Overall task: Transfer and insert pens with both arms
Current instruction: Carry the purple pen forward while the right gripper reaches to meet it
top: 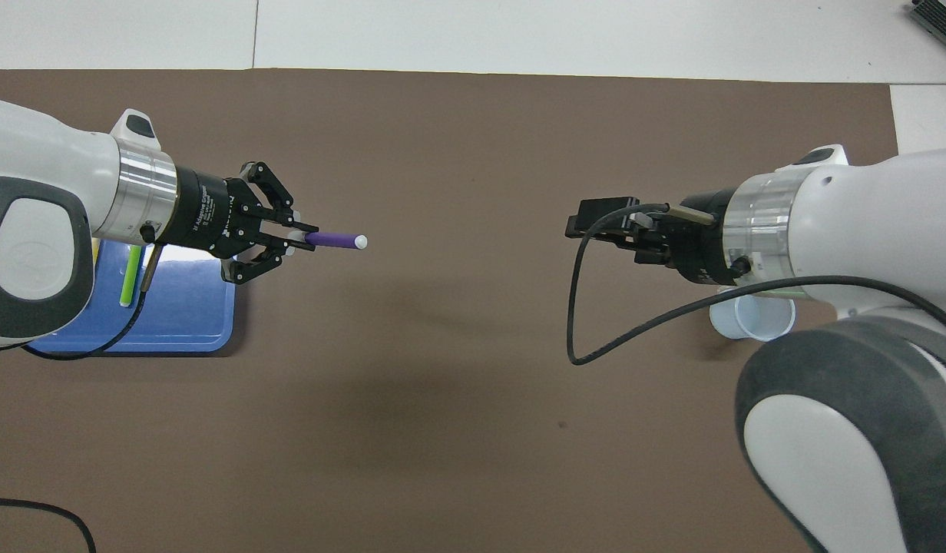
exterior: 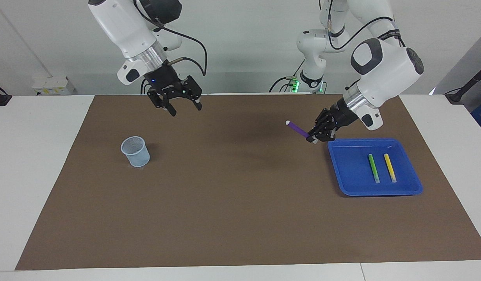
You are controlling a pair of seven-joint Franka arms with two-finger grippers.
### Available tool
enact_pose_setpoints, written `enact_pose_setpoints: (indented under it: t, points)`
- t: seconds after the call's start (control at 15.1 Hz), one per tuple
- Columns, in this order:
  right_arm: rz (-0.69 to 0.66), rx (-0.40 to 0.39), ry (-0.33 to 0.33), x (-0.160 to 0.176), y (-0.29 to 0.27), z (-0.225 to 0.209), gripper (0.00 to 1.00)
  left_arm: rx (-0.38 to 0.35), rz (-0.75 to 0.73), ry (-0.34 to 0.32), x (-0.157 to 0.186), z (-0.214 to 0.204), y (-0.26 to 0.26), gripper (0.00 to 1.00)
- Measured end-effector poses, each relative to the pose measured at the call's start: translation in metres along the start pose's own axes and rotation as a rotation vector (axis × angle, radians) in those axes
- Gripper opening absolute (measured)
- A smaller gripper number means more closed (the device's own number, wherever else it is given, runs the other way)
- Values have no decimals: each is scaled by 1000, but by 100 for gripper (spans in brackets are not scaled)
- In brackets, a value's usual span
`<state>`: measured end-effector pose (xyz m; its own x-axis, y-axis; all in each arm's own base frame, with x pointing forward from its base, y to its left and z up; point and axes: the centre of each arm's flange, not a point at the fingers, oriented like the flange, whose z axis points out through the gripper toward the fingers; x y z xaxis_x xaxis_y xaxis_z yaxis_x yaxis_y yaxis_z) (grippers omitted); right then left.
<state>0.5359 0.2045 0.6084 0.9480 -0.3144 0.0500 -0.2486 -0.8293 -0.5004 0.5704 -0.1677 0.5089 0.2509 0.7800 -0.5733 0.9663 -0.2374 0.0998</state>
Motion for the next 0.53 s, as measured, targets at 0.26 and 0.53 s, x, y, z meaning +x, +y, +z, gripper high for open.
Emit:
enact_pose_setpoints:
  t: [0.26,0.53]
  points:
    - [77,59,10,-26,-37,13,100,36,-60,-12,-21,19,-11,17]
    - [141,102,17,-56,-74,46,100,50,-114,-27,-38,27,-15,17]
